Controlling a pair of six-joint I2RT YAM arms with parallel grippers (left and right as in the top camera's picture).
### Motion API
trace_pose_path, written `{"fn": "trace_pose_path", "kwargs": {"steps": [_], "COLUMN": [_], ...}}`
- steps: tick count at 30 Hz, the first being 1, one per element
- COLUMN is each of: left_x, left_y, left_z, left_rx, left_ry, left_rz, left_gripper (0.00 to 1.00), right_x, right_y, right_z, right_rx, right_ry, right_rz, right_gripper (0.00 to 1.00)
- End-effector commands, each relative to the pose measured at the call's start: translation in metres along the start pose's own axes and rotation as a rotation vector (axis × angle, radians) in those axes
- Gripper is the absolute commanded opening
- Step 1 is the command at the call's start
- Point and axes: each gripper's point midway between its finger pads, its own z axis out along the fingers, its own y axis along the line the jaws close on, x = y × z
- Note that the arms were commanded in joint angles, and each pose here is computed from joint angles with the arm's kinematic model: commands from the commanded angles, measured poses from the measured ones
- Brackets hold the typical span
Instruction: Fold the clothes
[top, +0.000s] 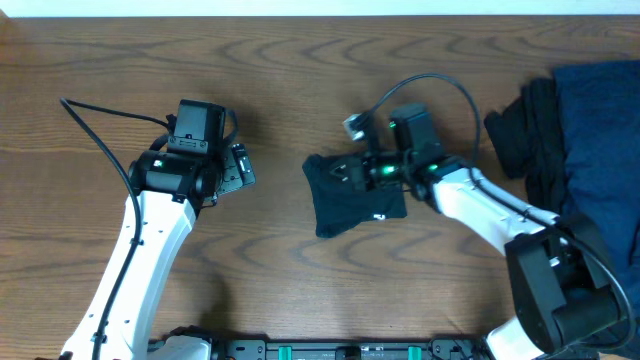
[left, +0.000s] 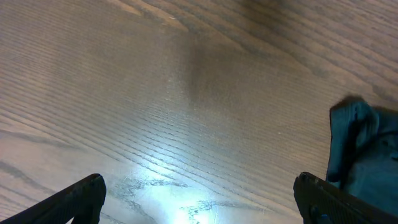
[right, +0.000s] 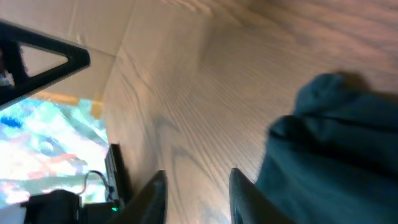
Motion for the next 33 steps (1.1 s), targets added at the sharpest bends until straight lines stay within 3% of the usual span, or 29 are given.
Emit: {"fn": "trace_pose_path", "kwargs": {"steps": [1, 3, 7, 13, 21, 29, 33], "left_x": [-0.001, -0.001, -0.001, -0.001, -0.001, -0.001, -0.001], "left_y": [0.002, 0.002, 0.002, 0.002, 0.002, 0.002, 0.002], "left_z": [0.0, 0.0, 0.0, 0.0, 0.0, 0.0, 0.0], "left_rx": [-0.016, -0.016, -0.016, -0.016, -0.016, -0.016, -0.016], "left_ry": [-0.003, -0.003, -0.003, -0.003, -0.003, -0.003, -0.003], "left_rz": [-0.003, -0.003, -0.003, -0.003, -0.003, -0.003, -0.003], "left_gripper": [0.98, 0.98, 0.98, 0.98, 0.98, 0.98, 0.98], "right_x": [-0.003, 0.006, 0.029, 0.066, 0.083, 0.099, 0.07], "right_y": [0.01, 0.007, 0.0, -0.025, -0.059, -0.069, -0.044], "right_z": [-0.014, -0.013, -0.003, 0.016, 0.03, 0.051, 0.048], "right_rx": [-0.073, -0.061, 0.0, 0.237, 0.473, 0.408, 0.333], "right_ry": [0.017, 0.046, 0.113, 0.183, 0.168, 0.214, 0.135], "right_rz": [0.058, 0.101, 0.164, 0.176, 0.14, 0.218, 0.149], "right_gripper": [0.13, 0.01, 0.01, 0.01, 0.01, 0.01, 0.01]}}
